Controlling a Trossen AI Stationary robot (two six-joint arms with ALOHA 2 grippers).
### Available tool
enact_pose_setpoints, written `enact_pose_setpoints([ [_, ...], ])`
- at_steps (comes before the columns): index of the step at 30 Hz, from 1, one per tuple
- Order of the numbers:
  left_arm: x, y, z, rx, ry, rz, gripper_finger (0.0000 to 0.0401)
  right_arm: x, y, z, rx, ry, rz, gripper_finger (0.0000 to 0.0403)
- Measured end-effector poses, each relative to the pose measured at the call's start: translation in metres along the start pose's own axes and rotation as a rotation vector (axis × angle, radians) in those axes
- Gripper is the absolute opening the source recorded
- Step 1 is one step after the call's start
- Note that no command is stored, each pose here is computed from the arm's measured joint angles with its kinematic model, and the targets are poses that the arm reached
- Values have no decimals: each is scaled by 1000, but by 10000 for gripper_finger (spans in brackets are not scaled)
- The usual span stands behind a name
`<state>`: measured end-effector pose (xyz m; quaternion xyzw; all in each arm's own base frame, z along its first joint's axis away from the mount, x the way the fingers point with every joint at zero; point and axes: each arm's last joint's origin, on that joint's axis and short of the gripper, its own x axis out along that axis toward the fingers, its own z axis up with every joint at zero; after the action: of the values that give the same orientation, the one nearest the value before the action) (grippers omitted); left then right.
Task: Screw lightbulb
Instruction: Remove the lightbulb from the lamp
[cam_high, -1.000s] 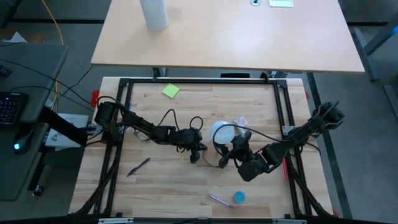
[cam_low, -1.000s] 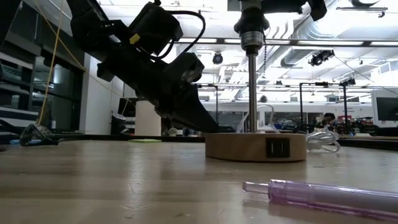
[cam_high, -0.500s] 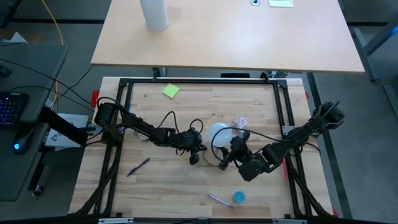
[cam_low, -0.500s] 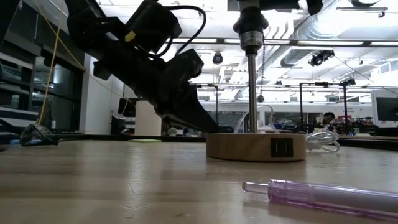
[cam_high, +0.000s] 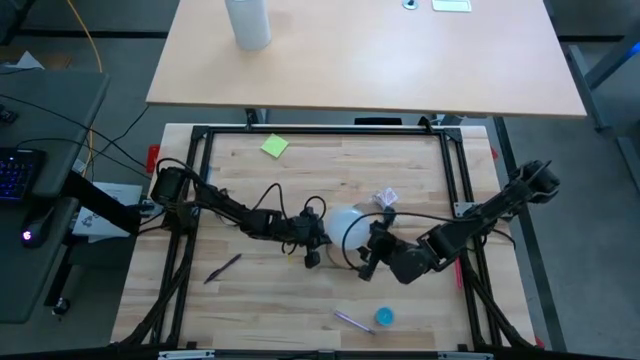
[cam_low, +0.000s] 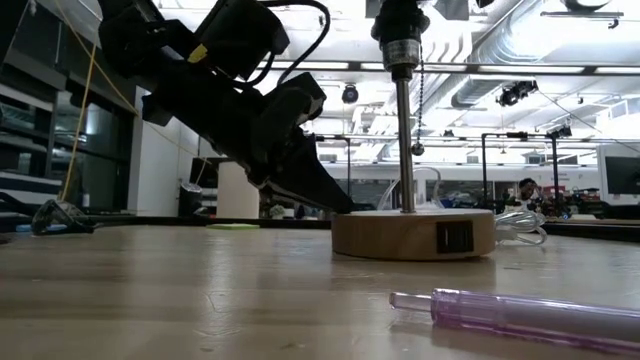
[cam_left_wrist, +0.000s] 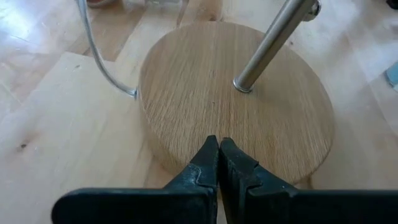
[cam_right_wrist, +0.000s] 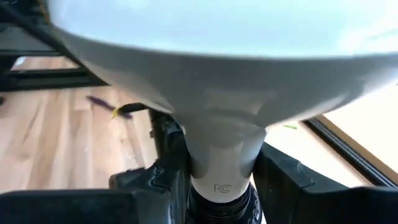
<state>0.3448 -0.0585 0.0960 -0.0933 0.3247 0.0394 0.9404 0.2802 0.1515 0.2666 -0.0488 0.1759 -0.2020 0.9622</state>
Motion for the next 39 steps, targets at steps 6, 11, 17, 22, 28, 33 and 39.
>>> enact_pose_setpoints([
  [6,0,-2,0,-12,4,-19,0,-4,-2,0,-38,35,79,135],
  [11,0,-3,-1,-20,7,-34,0,-4,0,0,-54,50,147,135],
  [17,0,-6,-1,-20,28,-111,0,-4,5,3,-91,44,284,135],
  [22,-1,-7,-1,-19,39,-150,0,3,2,6,-119,50,393,135],
  [28,-1,-11,-2,-1,51,-192,0,12,-4,11,-206,37,633,135],
  [33,-2,-11,-4,21,89,-241,0,23,-16,14,-296,15,832,135],
  [39,-3,-16,-5,30,98,-261,0,42,-44,18,-328,-34,1065,135],
])
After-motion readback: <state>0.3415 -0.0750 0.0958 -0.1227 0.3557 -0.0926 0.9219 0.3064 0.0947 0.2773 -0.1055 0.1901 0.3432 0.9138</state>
